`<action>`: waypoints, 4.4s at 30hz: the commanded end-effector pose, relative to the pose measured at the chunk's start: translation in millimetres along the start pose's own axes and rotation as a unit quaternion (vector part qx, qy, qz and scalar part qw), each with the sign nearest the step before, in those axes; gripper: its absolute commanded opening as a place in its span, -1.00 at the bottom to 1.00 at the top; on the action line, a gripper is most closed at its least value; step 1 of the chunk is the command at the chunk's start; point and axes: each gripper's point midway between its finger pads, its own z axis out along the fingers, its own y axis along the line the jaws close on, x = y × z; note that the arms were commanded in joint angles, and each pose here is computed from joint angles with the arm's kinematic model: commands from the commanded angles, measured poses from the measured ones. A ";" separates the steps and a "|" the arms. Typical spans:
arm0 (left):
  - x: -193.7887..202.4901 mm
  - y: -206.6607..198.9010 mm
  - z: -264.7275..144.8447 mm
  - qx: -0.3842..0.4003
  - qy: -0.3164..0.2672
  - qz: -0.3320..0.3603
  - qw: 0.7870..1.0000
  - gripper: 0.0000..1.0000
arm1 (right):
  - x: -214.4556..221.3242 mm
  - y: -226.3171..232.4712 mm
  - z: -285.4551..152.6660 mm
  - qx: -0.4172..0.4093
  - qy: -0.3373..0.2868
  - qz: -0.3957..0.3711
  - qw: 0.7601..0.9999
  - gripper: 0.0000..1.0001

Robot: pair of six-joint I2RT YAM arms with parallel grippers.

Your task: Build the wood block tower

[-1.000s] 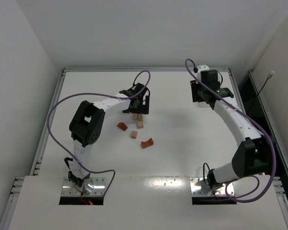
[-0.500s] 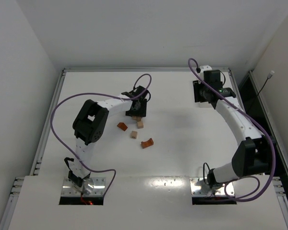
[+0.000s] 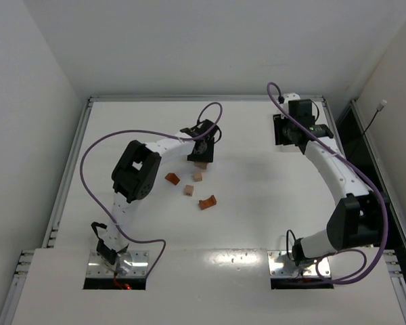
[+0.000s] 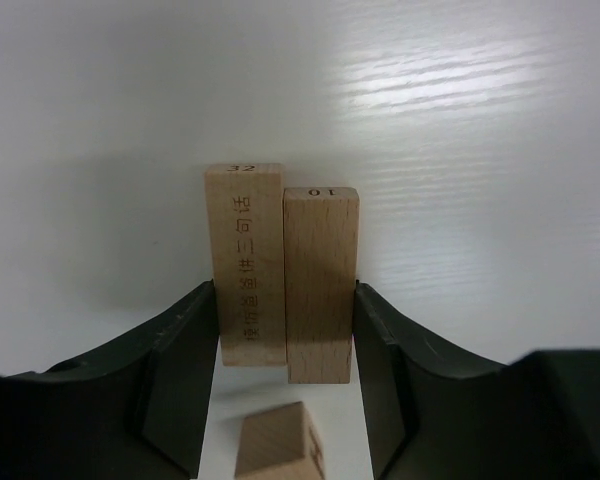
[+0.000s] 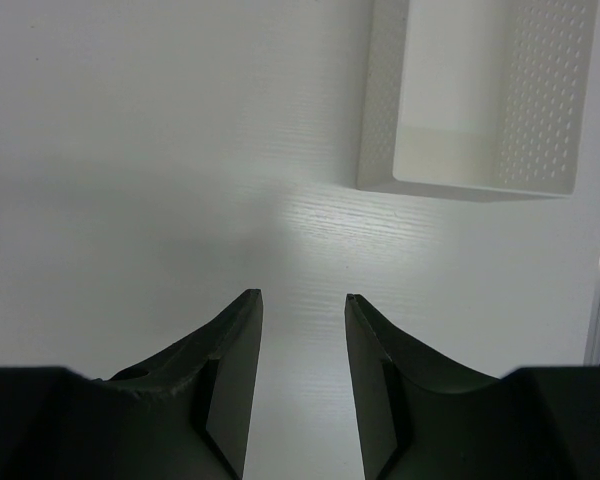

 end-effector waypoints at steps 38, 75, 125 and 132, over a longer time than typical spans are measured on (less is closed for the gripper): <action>57.2 -50.5 -22.4 0.068 0.060 -0.030 0.995 0.42 | 5.7 -0.5 -4.7 -0.005 -0.005 0.011 1.000 -0.27; 18.7 -49.7 -32.9 0.033 -0.024 0.009 0.999 0.45 | 15.4 7.6 -22.3 -0.032 -0.021 0.007 0.999 -0.29; -60.0 -32.3 -95.2 0.058 -0.117 -0.002 0.991 0.67 | 40.4 19.8 -16.9 -0.061 0.000 -0.028 0.998 -0.29; -87.4 1.0 -173.5 0.058 -0.185 0.059 0.979 0.54 | 43.1 76.8 -37.6 -0.253 -0.029 -0.161 0.954 0.10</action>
